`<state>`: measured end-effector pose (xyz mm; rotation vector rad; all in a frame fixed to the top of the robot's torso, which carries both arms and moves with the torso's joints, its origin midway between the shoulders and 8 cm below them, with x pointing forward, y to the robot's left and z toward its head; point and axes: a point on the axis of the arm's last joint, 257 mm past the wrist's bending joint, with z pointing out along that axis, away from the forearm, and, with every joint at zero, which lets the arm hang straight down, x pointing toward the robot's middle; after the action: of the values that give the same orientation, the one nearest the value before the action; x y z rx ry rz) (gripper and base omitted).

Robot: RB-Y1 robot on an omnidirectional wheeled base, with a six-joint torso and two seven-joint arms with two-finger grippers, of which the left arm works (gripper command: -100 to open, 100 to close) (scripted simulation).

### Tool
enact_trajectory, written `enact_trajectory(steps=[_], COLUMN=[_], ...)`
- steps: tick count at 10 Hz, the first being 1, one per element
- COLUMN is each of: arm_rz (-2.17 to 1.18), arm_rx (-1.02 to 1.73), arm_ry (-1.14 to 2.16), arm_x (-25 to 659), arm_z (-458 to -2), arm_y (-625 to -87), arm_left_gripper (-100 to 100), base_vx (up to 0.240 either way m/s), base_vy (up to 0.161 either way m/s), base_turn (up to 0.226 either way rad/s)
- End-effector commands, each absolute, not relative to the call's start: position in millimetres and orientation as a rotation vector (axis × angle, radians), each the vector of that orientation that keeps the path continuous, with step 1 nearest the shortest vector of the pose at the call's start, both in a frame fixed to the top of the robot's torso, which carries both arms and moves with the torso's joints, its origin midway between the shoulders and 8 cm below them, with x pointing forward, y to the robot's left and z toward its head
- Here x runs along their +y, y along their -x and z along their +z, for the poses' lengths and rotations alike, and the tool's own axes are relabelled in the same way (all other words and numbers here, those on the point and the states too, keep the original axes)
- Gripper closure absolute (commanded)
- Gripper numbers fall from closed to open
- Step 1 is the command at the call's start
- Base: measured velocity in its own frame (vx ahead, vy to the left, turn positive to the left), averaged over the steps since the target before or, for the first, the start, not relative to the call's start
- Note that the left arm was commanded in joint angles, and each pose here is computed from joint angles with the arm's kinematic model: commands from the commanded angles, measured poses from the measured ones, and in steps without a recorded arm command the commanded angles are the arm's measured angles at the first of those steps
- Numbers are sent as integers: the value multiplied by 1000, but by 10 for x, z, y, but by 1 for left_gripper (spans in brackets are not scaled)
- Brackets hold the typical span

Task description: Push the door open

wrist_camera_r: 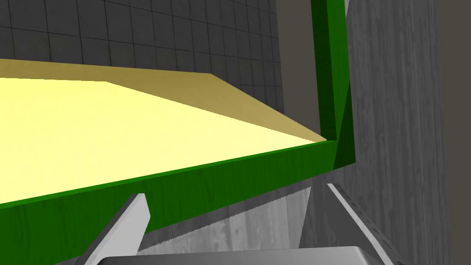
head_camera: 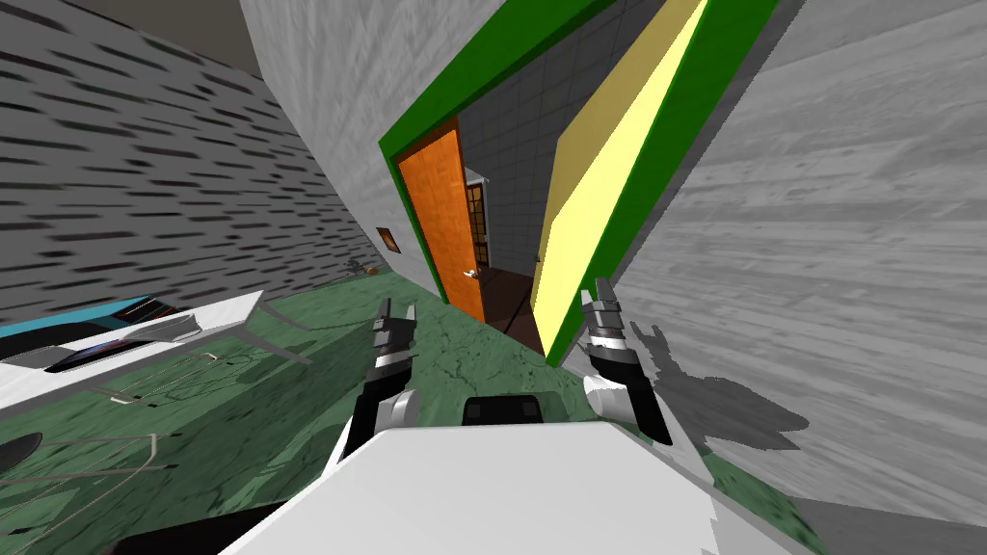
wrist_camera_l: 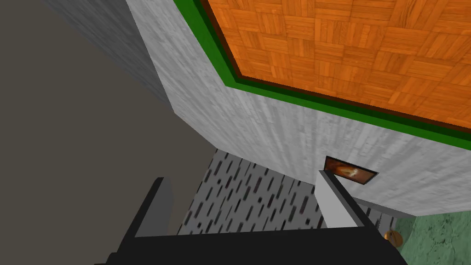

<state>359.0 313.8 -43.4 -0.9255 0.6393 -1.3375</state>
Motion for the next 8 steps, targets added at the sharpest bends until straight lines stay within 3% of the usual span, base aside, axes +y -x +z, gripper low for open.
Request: enact_trajectory(steps=[1, 8], arm_rz=[-1346, -1381], arm_rx=[661, 748], arm_ry=[928, 945], arm_x=[3088, 2865], arm_z=[-530, -948], arm_y=[-3658, -3926], arm_left_gripper=[-100, -100], base_vx=[124, 93], base_vy=[-80, 78], base_turn=[-18, -18])
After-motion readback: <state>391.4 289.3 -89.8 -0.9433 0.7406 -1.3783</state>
